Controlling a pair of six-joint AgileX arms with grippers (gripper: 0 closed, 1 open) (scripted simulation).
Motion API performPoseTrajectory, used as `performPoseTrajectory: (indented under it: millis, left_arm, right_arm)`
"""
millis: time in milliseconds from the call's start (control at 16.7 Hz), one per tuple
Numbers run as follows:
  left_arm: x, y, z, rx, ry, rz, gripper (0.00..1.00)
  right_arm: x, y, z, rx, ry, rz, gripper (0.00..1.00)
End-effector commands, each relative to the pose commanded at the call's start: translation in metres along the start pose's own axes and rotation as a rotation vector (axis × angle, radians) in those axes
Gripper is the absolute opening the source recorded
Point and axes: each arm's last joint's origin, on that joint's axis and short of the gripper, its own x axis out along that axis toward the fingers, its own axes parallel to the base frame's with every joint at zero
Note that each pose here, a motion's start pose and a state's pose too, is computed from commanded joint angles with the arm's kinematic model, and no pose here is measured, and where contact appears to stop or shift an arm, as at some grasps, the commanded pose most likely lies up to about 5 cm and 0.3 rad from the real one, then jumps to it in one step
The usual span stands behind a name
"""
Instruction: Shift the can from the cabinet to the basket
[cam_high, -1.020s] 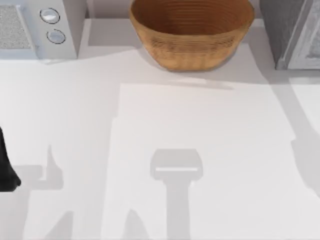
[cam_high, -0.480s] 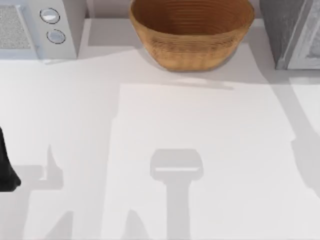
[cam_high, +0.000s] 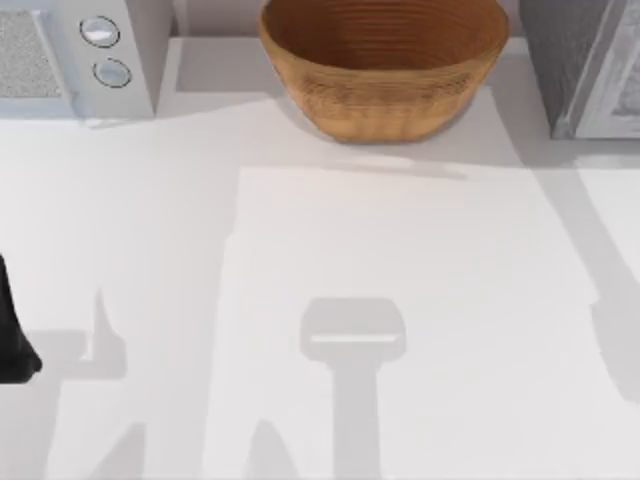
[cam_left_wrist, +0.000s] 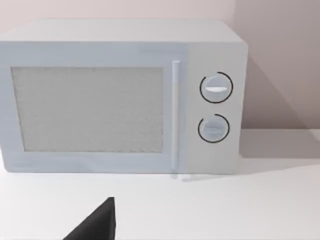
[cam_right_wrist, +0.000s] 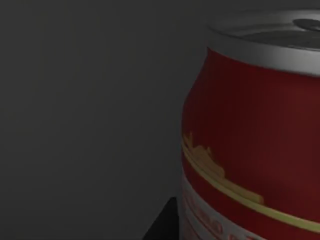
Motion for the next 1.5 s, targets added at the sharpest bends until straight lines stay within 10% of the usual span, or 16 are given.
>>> performPoseTrajectory:
  millis: [420, 1020, 1500]
  left_arm:
    - [0.000, 0.000, 0.000, 0.000, 0.000, 0.000, 1.00]
    - [0.000, 0.000, 0.000, 0.000, 0.000, 0.000, 1.00]
    - [0.000, 0.000, 0.000, 0.000, 0.000, 0.000, 1.00]
  right_arm:
    - [-0.128, -0.006, 0.040, 0.004, -0.011, 0.000, 0.00]
    - [-0.150, -0.016, 0.035, 0.008, -0.020, 0.004, 0.00]
    - [-0.201, -0.054, -0.065, -0.009, 0.026, 0.003, 0.00]
